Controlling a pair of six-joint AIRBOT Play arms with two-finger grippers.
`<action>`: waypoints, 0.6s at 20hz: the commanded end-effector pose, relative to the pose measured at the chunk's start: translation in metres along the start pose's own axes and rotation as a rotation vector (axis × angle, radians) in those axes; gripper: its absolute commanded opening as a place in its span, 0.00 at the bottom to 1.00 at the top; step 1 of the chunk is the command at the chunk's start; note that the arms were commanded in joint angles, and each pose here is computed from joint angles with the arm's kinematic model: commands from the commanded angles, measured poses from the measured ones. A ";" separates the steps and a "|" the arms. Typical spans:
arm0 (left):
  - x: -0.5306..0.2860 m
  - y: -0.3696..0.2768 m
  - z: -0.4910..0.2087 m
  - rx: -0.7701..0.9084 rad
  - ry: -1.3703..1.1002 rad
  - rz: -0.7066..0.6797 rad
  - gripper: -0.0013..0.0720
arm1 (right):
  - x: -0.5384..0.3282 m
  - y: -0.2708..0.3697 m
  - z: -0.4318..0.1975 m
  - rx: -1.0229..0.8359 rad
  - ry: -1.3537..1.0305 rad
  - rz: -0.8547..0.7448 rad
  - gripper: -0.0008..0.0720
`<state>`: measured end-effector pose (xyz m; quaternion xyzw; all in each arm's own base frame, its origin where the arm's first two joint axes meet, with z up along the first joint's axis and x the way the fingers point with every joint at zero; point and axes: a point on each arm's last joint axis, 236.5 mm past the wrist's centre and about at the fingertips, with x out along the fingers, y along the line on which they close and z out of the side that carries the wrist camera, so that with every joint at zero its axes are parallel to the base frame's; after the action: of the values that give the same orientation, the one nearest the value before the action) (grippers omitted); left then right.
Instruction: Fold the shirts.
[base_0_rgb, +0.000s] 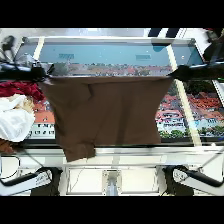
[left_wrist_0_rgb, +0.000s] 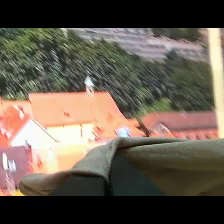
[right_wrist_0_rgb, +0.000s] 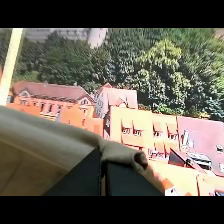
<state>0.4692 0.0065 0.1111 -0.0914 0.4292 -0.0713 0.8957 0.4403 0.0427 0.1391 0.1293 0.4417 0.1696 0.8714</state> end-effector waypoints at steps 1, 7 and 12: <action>0.095 0.023 0.000 0.017 -0.023 0.084 0.03 | 0.104 -0.038 -0.002 0.073 0.013 -0.040 0.02; 0.156 0.048 -0.031 0.001 0.044 0.114 0.03 | 0.171 -0.073 0.006 0.212 -0.025 -0.036 0.02; 0.141 0.046 -0.072 0.042 0.233 0.119 0.03 | 0.171 -0.071 -0.023 0.176 0.096 -0.038 0.02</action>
<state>0.5286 0.0163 -0.0352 -0.0549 0.4806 -0.0293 0.8747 0.5394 0.0471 -0.0110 0.1967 0.4709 0.1136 0.8524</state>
